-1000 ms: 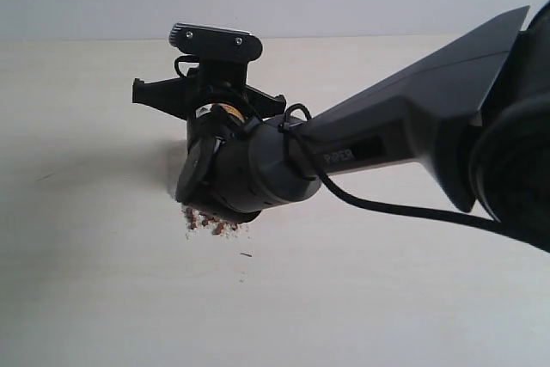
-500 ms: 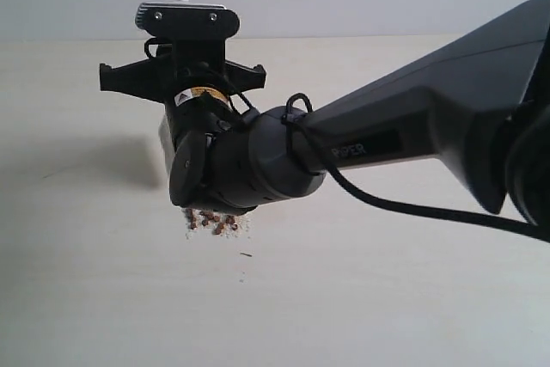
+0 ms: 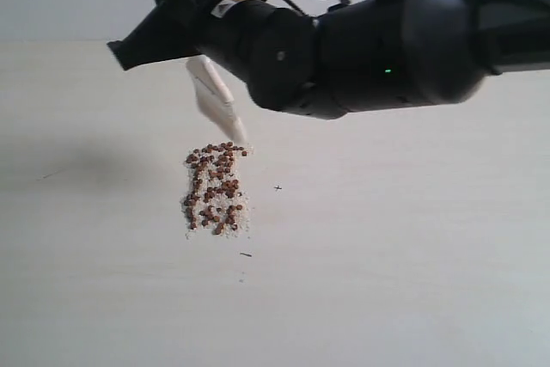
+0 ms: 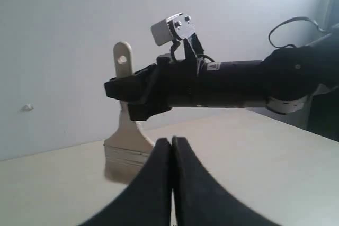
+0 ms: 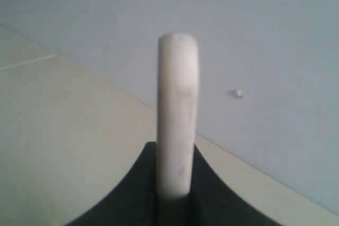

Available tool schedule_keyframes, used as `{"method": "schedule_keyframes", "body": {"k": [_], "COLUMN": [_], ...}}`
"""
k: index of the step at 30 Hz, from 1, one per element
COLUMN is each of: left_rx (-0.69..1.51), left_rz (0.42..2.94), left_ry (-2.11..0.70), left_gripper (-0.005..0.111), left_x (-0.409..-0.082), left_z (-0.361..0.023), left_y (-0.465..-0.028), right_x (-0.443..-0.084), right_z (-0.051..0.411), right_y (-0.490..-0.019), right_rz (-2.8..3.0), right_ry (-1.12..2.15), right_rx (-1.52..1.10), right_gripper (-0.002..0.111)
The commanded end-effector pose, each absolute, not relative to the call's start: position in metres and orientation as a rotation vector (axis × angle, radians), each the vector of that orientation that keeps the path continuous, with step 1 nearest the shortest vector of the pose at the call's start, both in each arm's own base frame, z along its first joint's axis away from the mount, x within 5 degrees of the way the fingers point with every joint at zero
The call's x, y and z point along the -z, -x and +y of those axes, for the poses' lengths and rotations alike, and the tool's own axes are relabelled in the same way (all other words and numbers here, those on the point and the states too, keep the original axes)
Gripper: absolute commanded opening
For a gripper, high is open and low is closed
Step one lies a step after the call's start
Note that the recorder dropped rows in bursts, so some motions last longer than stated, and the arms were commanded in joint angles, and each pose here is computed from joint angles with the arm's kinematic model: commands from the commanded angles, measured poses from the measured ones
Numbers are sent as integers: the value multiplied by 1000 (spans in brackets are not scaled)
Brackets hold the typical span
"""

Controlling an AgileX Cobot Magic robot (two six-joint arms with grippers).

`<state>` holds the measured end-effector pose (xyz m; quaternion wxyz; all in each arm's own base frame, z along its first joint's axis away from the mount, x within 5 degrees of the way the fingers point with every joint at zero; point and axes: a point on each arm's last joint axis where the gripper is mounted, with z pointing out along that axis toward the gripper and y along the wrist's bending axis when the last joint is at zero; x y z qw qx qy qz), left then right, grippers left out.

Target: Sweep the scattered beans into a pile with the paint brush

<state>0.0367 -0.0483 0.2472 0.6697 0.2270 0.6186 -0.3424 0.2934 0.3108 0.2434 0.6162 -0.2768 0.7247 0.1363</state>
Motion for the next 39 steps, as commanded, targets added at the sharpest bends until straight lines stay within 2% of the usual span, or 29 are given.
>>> {"method": "schedule_keyframes", "body": {"k": [1, 6, 10, 23, 32, 39], "left_rx": [780, 780, 780, 780, 780, 780], "left_rz": [1394, 1394, 1394, 1394, 1394, 1394], "left_ry": [-506, -506, -506, -506, -506, -506], "left_gripper": [0, 0, 0, 0, 0, 0], "left_x": [-246, -246, -246, -246, -246, -246], "left_z": [-48, -48, -48, -48, -48, -48], "left_y": [-36, -36, -36, -36, -36, -36], "right_x": [-243, -244, -247, -242, -225, -206], "right_z": [281, 250, 225, 162, 174, 182], "right_y": [-286, -280, -285, -327, -382, -426], "right_rz": [1631, 1589, 1544, 1412, 1460, 1507], "right_ry": [749, 758, 717, 727, 964, 925], "right_rx": [-235, -258, -373, -713, -832, -786], "right_gripper": [0, 0, 0, 0, 0, 0]}}
